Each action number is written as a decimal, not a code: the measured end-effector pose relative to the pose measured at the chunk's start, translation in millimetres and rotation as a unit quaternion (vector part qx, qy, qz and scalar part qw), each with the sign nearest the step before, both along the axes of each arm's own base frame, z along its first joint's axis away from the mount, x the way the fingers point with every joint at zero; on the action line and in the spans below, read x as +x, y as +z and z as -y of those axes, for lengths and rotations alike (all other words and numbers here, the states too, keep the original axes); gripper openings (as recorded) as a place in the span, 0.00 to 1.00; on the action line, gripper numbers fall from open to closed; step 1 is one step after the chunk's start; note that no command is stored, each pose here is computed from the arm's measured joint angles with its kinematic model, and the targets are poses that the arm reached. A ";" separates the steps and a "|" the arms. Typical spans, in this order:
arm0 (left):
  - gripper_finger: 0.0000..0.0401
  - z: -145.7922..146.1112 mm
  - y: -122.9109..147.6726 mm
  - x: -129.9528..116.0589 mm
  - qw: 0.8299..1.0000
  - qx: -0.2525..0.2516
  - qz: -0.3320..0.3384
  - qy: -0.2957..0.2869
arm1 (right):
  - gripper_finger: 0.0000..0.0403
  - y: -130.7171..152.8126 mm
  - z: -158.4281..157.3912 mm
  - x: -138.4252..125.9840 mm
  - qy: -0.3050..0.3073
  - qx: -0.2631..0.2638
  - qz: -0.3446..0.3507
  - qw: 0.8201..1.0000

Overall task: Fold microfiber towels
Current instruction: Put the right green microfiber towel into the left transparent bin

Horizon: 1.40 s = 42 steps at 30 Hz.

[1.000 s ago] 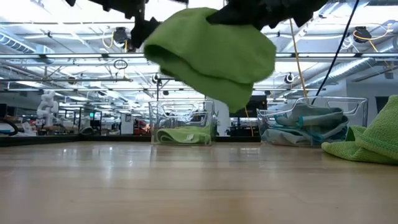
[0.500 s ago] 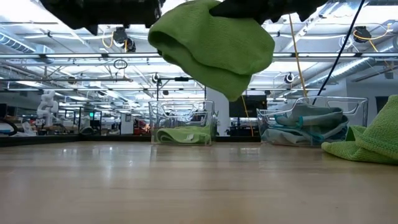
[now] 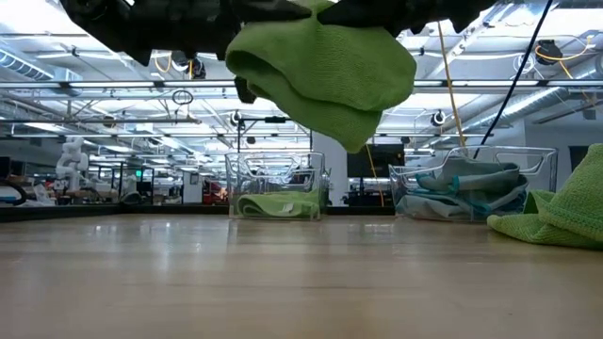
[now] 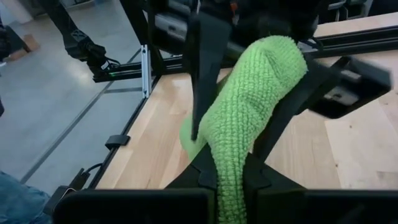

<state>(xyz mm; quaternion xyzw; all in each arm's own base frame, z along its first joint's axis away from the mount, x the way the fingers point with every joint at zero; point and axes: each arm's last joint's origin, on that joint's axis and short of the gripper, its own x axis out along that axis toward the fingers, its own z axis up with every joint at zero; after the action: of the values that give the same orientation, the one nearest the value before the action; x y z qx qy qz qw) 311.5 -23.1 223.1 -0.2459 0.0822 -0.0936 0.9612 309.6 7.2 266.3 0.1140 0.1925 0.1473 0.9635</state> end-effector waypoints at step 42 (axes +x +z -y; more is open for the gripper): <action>0.00 -175.7 146.8 -1.2 0.898 0.189 -0.389 -0.081 | 0.43 28.5 1.0 -63.0 -0.179 0.149 -0.139 0.963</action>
<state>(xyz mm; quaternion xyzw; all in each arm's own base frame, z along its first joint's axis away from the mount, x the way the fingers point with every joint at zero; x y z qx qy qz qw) 310.3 152.6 369.9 -0.0694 0.4853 -0.0506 0.8701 246.6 6.2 294.8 0.3082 0.2765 -0.0174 0.9101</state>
